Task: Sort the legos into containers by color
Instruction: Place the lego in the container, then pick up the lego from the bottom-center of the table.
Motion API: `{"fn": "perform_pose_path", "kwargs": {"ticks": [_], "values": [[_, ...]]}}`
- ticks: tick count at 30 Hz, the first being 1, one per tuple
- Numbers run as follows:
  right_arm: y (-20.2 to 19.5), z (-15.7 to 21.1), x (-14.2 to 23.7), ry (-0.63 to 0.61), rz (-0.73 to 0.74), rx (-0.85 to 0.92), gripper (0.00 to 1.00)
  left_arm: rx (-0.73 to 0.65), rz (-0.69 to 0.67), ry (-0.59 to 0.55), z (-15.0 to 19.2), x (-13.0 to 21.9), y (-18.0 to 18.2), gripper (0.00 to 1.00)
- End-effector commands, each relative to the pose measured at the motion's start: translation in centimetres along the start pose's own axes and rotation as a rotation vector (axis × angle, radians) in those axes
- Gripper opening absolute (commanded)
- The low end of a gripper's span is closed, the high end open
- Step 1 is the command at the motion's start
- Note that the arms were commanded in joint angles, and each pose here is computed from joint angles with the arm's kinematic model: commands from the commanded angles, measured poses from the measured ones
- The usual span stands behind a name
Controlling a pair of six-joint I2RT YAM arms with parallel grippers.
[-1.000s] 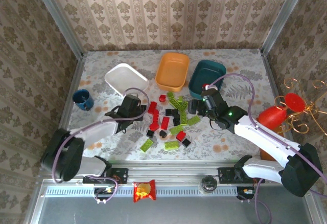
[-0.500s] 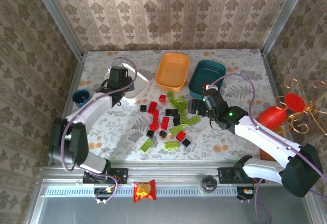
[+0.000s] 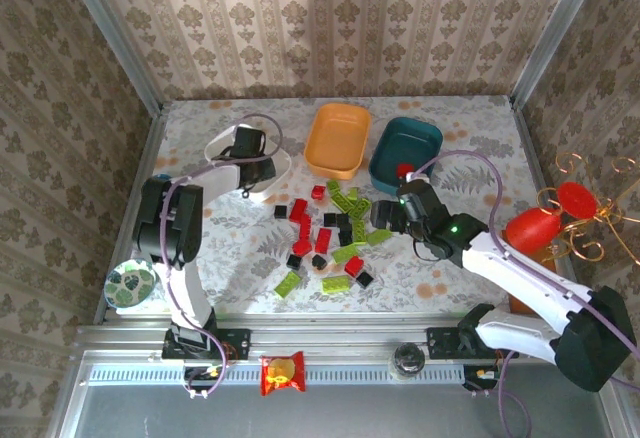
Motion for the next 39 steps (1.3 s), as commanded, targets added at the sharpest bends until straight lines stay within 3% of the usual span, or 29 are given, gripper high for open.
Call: {"fn": "perform_pose_path", "kwargs": {"ticks": [1, 7, 11, 16, 21, 25, 26, 32, 39], "values": [[-0.5, 0.5, 0.4, 0.003, 0.029, -0.008, 0.91, -0.057, 0.045, 0.015, -0.1, -0.3, -2.4, 0.32], [-0.5, 0.5, 0.2, 0.003, 0.029, -0.011, 0.91, -0.076, 0.071, 0.010, 0.0, -0.2, -4.0, 0.36], [-0.3, 0.5, 0.0, 0.018, 0.019, -0.009, 0.92, -0.061, 0.106, -0.024, -1.0, 1.3, -4.2, 0.56], [0.0, 0.6, -0.2, 0.041, 0.009, -0.004, 0.93, -0.026, 0.143, -0.116, -2.6, 5.6, -3.9, 0.71], [0.1, 0.9, -0.5, 0.070, 0.005, 0.003, 0.90, -0.023, 0.250, -0.246, -2.7, 12.8, -4.3, 0.83], [0.1, 2.0, -1.3, 0.134, -0.006, 0.013, 0.82, -0.077, 0.334, -0.276, 0.5, 17.0, -5.3, 0.91], [0.2, 2.4, -1.7, 0.157, -0.016, 0.015, 0.81, -0.096, 0.350, -0.269, 1.7, 17.6, -5.5, 1.00], [1.1, 4.2, -3.8, 0.250, -0.078, 0.043, 0.79, -0.150, 0.404, -0.255, 7.8, 19.8, -4.2, 1.00], [5.3, 6.8, -5.2, 0.381, -0.118, 0.231, 0.73, -0.180, 0.419, -0.265, 13.0, 21.0, -1.4, 1.00]]}}
Point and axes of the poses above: each hand's point on the last joint's axis, 136 mm out from that joint toward the fingers, its own x axis back along the fingers, its own y axis along the line the jaws close on, z = x × y, the point moved 8 cm from there along x, back along the fingers, and after that the axes turned 1 degree about x, right-handed, at the moved point
